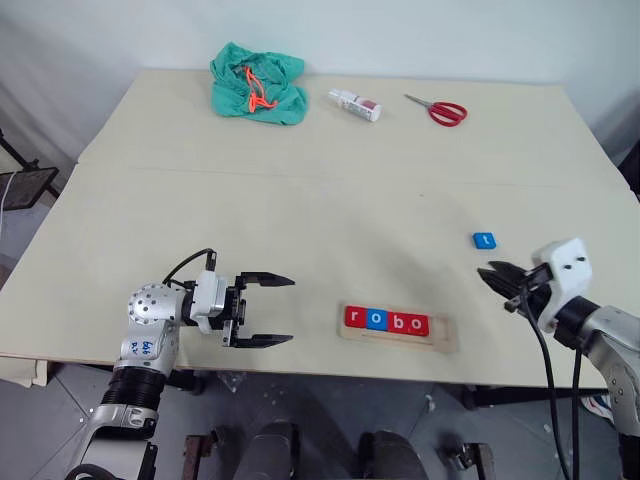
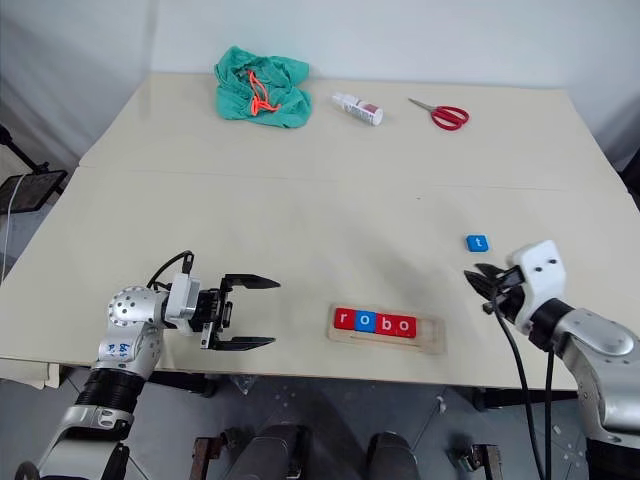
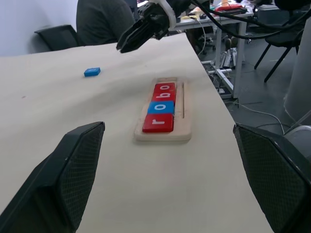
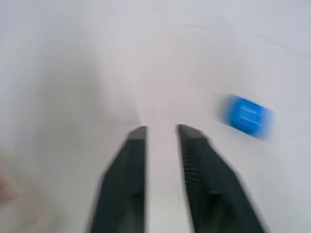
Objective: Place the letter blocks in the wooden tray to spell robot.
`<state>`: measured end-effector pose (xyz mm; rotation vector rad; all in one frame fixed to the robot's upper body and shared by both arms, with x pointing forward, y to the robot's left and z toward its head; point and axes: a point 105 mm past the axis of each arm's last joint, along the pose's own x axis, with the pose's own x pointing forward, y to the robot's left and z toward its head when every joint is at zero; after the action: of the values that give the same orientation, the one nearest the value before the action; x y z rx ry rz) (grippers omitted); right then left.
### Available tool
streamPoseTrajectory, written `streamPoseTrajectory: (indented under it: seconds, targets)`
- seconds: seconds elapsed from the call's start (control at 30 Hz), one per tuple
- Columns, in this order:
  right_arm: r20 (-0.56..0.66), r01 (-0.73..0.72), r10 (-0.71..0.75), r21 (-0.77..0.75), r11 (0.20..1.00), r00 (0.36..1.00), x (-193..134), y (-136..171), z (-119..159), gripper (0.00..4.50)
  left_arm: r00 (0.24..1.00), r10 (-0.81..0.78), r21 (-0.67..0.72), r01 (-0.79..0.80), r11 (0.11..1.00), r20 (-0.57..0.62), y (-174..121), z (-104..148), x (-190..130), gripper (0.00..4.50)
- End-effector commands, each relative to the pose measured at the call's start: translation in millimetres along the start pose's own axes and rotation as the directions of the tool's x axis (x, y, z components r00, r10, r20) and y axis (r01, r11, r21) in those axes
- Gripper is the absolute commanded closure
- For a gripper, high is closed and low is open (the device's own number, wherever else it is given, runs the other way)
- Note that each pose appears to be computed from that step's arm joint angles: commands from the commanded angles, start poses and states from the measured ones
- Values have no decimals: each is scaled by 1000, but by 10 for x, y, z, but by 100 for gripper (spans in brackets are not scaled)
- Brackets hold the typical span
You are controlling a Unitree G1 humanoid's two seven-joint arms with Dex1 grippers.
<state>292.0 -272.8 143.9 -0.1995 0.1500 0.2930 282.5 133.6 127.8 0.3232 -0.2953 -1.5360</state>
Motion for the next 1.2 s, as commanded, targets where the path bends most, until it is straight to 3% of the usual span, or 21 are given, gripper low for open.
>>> streamPoseTrajectory:
  seconds: [0.03, 0.17, 0.23, 0.83, 1.17, 1.2]
  targets:
    - [67, 116, -117, 12, 993, 991, -29, -118, 107, 187, 1000, -15, 29, 15, 999, 6, 44, 26, 21, 0]
    - [87, 133, -136, 43, 990, 987, 107, -86, 102, 41, 999, -29, 36, 28, 999, 14, 73, 32, 53, 0]
    - [93, 119, -124, 56, 991, 988, 204, -46, 106, 2, 999, -39, 38, 39, 999, 19, 69, 38, 70, 0]
    - [11, 183, -185, 123, 975, 983, 763, -317, 114, 2, 1000, -29, 27, 29, 999, -1, -102, 95, -33, 0]
    - [-63, 168, -159, 166, 972, 985, 998, -321, -82, 2, 1000, -6, 29, 7, 1000, -12, -129, 136, -54, 0]
    - [-59, 165, -157, 175, 971, 986, 1017, -311, -79, 19, 1000, -5, 30, 6, 1000, -12, -128, 142, -56, 0]
